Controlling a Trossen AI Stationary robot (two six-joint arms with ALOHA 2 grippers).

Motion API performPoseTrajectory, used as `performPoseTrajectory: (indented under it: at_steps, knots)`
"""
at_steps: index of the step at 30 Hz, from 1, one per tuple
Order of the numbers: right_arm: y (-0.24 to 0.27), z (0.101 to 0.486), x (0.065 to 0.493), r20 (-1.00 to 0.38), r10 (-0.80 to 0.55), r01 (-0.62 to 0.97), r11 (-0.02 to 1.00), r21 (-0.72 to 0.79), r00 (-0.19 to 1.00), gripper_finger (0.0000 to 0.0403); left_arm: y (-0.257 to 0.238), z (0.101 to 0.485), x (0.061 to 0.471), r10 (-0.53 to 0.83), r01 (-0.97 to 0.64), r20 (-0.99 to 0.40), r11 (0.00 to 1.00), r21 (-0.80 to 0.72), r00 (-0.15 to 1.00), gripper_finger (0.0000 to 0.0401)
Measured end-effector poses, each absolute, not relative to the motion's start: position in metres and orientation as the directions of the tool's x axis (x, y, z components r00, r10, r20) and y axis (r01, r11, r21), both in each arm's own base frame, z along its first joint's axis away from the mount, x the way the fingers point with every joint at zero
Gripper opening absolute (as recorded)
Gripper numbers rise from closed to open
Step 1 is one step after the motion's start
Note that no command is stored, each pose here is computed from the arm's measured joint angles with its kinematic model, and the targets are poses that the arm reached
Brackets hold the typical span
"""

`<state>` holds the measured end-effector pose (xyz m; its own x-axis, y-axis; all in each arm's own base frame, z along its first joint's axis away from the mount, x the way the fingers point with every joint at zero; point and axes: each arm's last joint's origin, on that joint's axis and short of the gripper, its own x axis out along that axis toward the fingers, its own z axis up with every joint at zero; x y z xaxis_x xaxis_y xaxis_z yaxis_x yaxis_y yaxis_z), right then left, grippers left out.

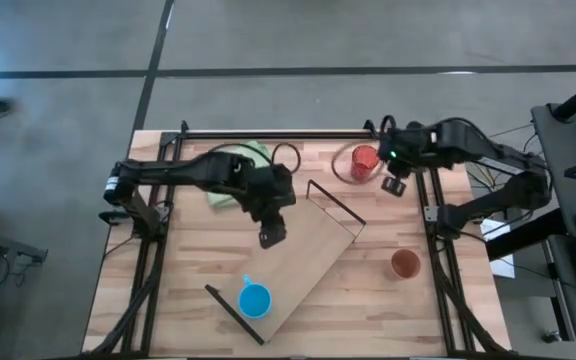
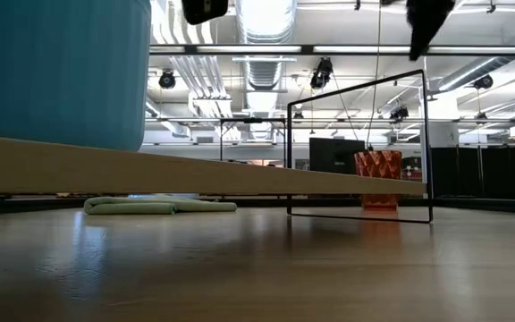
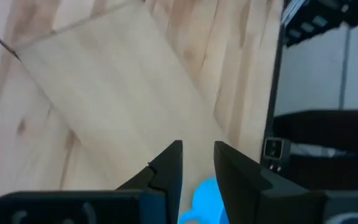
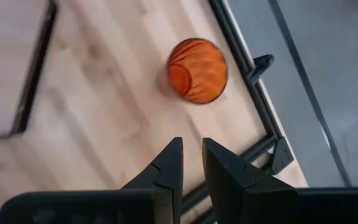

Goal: Stack small to large cups/mugs on shelf
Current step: Put the orange cup on the shelf

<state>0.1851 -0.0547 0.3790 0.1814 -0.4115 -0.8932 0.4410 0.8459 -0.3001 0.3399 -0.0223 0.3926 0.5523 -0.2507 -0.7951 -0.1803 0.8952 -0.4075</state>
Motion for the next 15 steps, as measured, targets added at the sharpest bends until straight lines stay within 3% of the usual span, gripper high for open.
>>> performPoseTrajectory:
  at_steps: [5,9,15]
  knots:
    - [-0.093,0.361,0.202,-0.889,-0.410,0.510,0.820,-0.260,0.206,0.0054,-0.018,0.407,0.334,-0.245,-0.138,-0.741,0.900,-0.414,0.625,0.0077]
    - [-0.123,0.347,0.213,-0.924,-0.264,0.523,0.848,-0.086,0.276,0.0054,-0.018,0.413,0.328,-0.246,-0.128,-0.727,0.900,-0.418,0.641,0.0077]
    - [-0.158,0.316,0.225,-0.969,-0.181,0.578,0.814,-0.051,0.169,0.0054,-0.017,0.419,0.324,-0.247,-0.116,-0.708,0.899,-0.422,0.662,0.0077]
